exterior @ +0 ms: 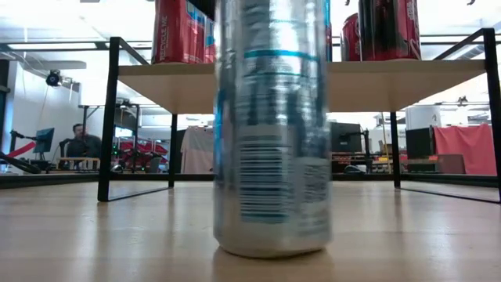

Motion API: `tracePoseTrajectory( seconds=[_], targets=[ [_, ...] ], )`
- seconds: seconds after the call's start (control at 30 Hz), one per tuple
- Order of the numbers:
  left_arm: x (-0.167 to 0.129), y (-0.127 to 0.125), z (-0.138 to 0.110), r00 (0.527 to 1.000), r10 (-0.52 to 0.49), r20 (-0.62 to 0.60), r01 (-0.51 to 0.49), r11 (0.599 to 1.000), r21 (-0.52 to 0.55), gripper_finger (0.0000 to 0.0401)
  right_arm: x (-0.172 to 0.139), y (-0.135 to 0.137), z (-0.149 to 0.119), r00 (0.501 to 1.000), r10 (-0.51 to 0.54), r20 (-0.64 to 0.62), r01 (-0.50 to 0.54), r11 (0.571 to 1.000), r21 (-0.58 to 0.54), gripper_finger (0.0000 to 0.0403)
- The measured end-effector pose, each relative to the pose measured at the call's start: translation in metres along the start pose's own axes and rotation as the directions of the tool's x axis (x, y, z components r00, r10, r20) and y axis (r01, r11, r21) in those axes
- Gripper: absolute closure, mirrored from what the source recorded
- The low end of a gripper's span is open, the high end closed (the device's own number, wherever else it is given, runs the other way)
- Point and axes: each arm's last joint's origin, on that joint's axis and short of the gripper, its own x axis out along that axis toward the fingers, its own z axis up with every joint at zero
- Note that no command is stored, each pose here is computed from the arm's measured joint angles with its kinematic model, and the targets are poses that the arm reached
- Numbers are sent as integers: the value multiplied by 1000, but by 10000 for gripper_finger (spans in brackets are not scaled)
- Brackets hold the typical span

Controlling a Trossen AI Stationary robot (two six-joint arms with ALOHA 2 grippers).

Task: Place canned beverage on shelf
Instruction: Put the blue soda can on the shelf

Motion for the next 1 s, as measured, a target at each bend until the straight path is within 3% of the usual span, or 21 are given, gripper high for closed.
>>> tracePoseTrajectory(
  seconds=[0.2, 0.3, 0.47, 0.63, 0.77, 0.87, 1.0],
  targets=[
    [-9, 2, -4, 1000, 8, -21, -8, 1000, 4, 97, 0, 0, 0, 1000, 0, 0, 0, 1000, 0, 3],
    [-10, 0, -5, 999, -11, -30, 13, 998, 64, 97, 0, 0, 0, 1000, 0, 0, 0, 1000, -1, 3],
    [-10, 1, -4, 985, -51, -166, 71, 991, 116, 97, 0, 0, 0, 1000, 0, 0, 0, 1000, -1, 3],
    [-21, 8, 12, 974, -92, -207, 95, 995, 4, 98, 0, 0, 0, 1000, 0, 0, 0, 1000, 0, 3],
    [-34, 21, 35, 946, -155, -283, 108, 979, -176, 102, 0, 0, 0, 1000, 0, 0, 0, 1000, -1, 3],
    [-40, 31, 51, 907, -206, -368, 83, 942, -325, 103, 0, 0, 0, 1000, 0, 0, 0, 1000, 0, 3],
    [-32, 37, 61, 882, -218, -419, -33, 856, -515, 103, 0, 0, 0, 1000, 0, 0, 0, 1000, 0, 3]
  ],
)
